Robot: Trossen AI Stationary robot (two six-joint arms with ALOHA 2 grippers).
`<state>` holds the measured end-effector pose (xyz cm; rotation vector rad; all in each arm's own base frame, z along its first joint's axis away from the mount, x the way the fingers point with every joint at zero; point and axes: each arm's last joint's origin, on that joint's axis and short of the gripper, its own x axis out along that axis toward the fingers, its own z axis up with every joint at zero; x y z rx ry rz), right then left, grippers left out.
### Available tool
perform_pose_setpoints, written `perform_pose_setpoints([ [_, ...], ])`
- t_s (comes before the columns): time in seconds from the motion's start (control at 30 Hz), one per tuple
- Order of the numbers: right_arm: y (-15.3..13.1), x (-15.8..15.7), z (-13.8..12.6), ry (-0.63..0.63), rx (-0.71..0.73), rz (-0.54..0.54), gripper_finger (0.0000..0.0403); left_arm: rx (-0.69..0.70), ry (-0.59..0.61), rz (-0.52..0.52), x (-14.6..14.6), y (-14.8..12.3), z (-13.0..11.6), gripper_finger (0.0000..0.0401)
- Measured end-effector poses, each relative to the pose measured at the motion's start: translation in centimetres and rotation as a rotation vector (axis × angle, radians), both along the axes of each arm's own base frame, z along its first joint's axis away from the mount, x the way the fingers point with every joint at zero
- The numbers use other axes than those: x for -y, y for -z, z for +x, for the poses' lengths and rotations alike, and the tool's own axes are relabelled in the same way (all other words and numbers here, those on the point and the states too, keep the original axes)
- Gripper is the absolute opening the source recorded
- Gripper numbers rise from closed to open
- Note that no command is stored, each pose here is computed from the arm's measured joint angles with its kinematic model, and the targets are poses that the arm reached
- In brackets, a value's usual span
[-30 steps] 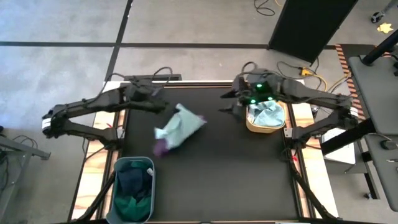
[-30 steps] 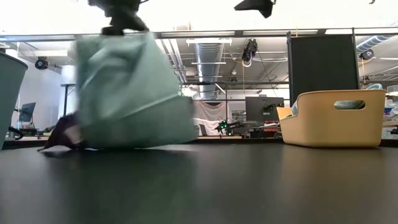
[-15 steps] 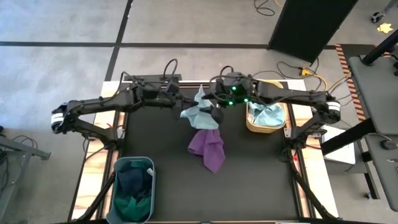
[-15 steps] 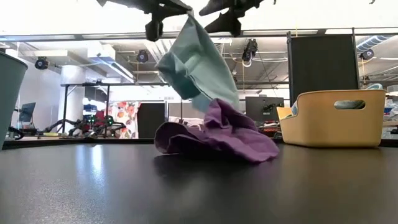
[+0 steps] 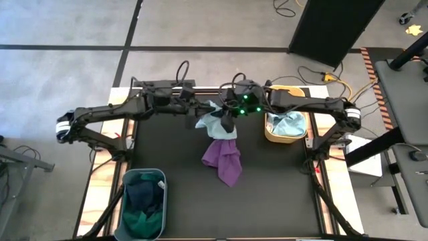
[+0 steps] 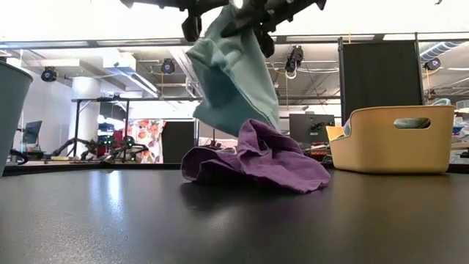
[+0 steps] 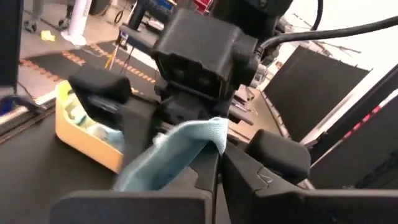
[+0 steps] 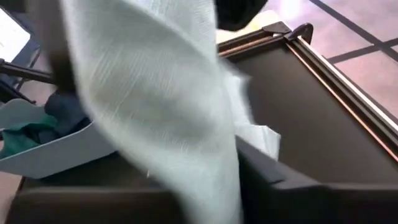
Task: Sort microfiber towel by color & place in baskets
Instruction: Put the light blue microfiber towel into the yellow bin
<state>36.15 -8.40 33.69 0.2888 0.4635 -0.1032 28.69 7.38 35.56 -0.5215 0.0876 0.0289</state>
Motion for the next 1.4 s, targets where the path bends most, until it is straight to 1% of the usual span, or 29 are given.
perform_pose_setpoints([
  [0.07,-0.3,-0.1,-0.4,-0.002,-0.006,-0.005,0.0034,-0.011,-0.003,0.019,-0.1,-0.1,-0.3,0.0005],
  [0.1,-0.6,-0.1,-0.7,-0.001,-0.008,-0.007,0.0025,-0.02,-0.004,0.024,-0.1,-0.1,-0.5,0.001],
  [0.2,-1.9,-0.1,-2.3,0.05,-0.043,-0.021,0.0013,-0.122,-0.007,0.04,-0.2,0.5,-1.2,0.003],
  [0.3,-4.1,-0.1,-4.7,0.146,-0.131,-0.12,0.001,-0.263,-0.029,0.035,-0.3,1.5,-2.3,0.0054],
  [0.4,-6.0,0.1,-7.8,0.298,-0.28,-0.26,0.001,-0.415,-0.092,0.042,-0.3,2.5,-3.3,0.0076],
  [0.5,-7.4,0.3,-11.0,0.511,-0.399,-0.408,0.001,-0.534,-0.142,0.046,-0.3,3.5,-3.9,0.0096],
  [0.57,-8.1,0.5,-12.9,0.655,-0.434,-0.485,0.0009,-0.556,-0.146,0.043,-0.3,3.8,-3.8,0.0106],
  [0.63,-8.3,0.9,-14.4,0.781,-0.445,-0.524,0.0009,-0.571,-0.144,0.039,-0.4,4.1,-3.5,0.0114],
  [0.73,-7.8,1.8,-16.0,0.916,-0.439,-0.533,0.0009,-0.571,-0.142,0.04,-0.5,4.6,-3.0,0.012],
  [0.83,-6.2,2.8,-17.1,1.032,-0.441,-0.538,0.0009,-0.559,-0.14,0.044,-0.6,4.8,-2.4,0.0121],
  [0.9,-4.9,3.5,-17.5,1.105,-0.412,-0.53,0.0009,-0.555,-0.136,0.045,-0.6,4.9,-2.2,0.0121],
  [0.97,-3.5,4.2,-17.6,1.141,-0.378,-0.538,0.0009,-0.55,-0.13,0.048,-0.4,4.9,-2.0,0.0121],
  [1.07,-2.0,5.2,-17.7,1.154,-0.332,-0.608,0.0009,-0.553,-0.12,0.05,-0.2,4.9,-2.0,0.0121],
  [1.13,-1.7,5.8,-18.0,1.189,-0.274,-0.645,0.0009,-0.56,-0.111,0.05,0.1,4.9,-2.0,0.0121],
  [1.23,-2.0,6.5,-19.2,1.269,-0.186,-0.682,0.0009,-0.573,-0.094,0.052,0.6,5.0,-2.1,0.0121],
  [1.33,-2.3,6.9,-20.5,1.341,-0.135,-0.668,0.0009,-0.601,-0.074,0.051,1.1,5.2,-2.1,0.0121],
  [1.4,-1.8,6.9,-21.2,1.33,-0.124,-0.623,0.0009,-0.608,-0.065,0.053,1.3,5.3,-2.1,0.0121],
])
